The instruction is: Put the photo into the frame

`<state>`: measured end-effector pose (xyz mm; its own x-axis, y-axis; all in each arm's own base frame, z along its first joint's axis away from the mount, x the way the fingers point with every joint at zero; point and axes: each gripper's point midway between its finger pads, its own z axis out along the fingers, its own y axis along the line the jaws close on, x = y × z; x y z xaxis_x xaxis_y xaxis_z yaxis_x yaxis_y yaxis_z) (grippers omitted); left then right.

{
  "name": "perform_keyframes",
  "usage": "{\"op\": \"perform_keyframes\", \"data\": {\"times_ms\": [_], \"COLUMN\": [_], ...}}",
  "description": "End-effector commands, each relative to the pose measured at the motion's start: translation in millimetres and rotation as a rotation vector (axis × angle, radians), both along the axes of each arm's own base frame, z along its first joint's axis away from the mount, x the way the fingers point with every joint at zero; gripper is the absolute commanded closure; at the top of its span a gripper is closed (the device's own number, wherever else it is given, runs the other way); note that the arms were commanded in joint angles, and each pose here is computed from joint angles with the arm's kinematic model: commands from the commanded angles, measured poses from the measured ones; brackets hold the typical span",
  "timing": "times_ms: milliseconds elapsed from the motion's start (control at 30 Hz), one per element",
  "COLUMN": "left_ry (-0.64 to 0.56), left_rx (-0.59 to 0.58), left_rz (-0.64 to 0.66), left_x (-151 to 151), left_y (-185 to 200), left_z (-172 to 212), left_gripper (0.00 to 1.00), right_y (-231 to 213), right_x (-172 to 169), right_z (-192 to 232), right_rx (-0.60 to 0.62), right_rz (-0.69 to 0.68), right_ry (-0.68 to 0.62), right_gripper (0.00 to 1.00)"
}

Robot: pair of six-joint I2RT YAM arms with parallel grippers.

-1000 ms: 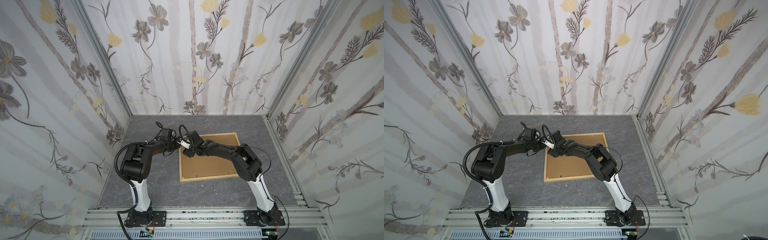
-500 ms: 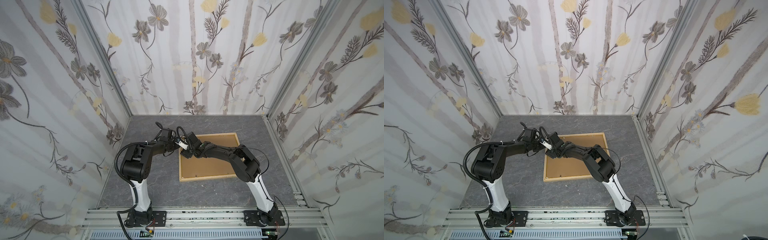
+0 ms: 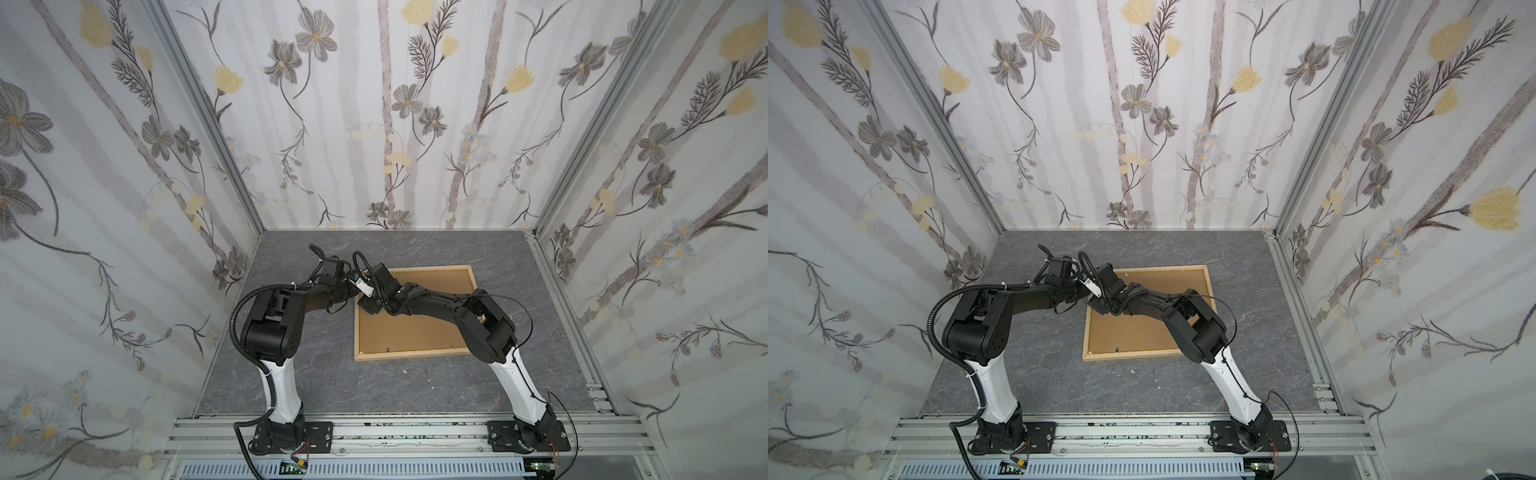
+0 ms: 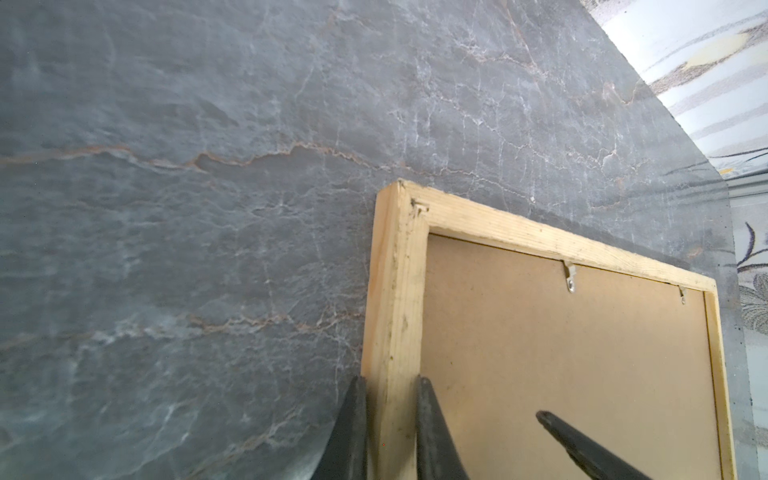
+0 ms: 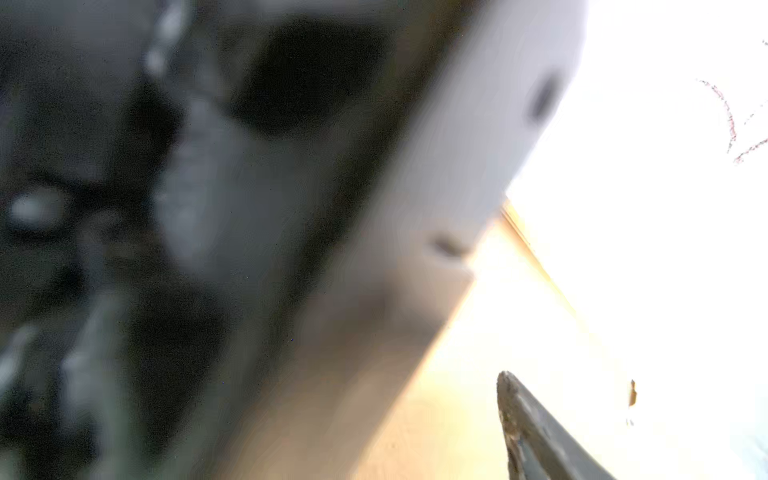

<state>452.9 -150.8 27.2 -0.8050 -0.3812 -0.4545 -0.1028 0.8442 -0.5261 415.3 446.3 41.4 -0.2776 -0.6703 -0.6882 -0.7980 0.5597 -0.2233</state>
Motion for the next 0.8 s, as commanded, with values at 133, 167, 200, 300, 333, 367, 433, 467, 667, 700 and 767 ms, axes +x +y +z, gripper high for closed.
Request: {"op": "perform_keyframes", "data": {"times_ms": [133,167,200,300,333,367,433,467,667,700,767], "left_ry": [0.179,0.179,0.177,0.176,0.178,0.178,0.179,0.179,0.184,0.183,0.183], "left_rx": [-0.040,-0.040,-0.039,-0.039,-0.038,-0.038,-0.038,-0.038,-0.042,-0.042,-0.041], "left_rz": [-0.053,-0.055,-0.053,-0.055,-0.054,-0.056,-0.056,-0.056,-0.058,-0.058,-0.059], "left_x": [-38.0,-38.1,-37.7,-37.5,-38.0,-38.4,-39.0,-39.1,-40.2,-40.1,-40.2], "left_y": [-10.5,-11.0,-10.4,-10.7,-10.3,-10.8,-10.5,-10.3,-11.2,-11.2,-11.3], "left_z": [-20.4,-20.3,-19.9,-19.2,-20.0,-19.9,-20.1,-20.6,-21.8,-21.3,-21.9], "left_gripper": [0.88,0.88,0.88,0.88,0.88,0.88,0.88,0.88,0.88,0.88,0.88], "right_y": [-17.8,-18.7,-19.0,-21.7,-22.0,-21.9,-21.8,-21.9,-18.4,-17.5,-17.5], "right_x": [-13.3,-14.0,-14.1,-11.9,-11.3,-11.8,-12.5,-12.7,-15.8,-16.8,-17.2], "right_z": [4.4,11.9,18.9,31.7,34.1,35.1,34.2,32.5,19.6,18.6,15.3], "right_rx": [0.039,0.058,0.076,0.114,0.122,0.124,0.123,0.120,0.119,0.121,0.119], "right_rz": [-0.065,-0.064,-0.065,-0.070,-0.070,-0.069,-0.066,-0.066,-0.047,-0.044,-0.046], "right_ry": [0.055,0.041,0.027,0.012,0.008,0.007,0.008,0.010,0.040,0.045,0.051], "right_gripper": [0.21,0.20,0.20,0.19,0.19,0.19,0.19,0.19,0.19,0.19,0.19]}}
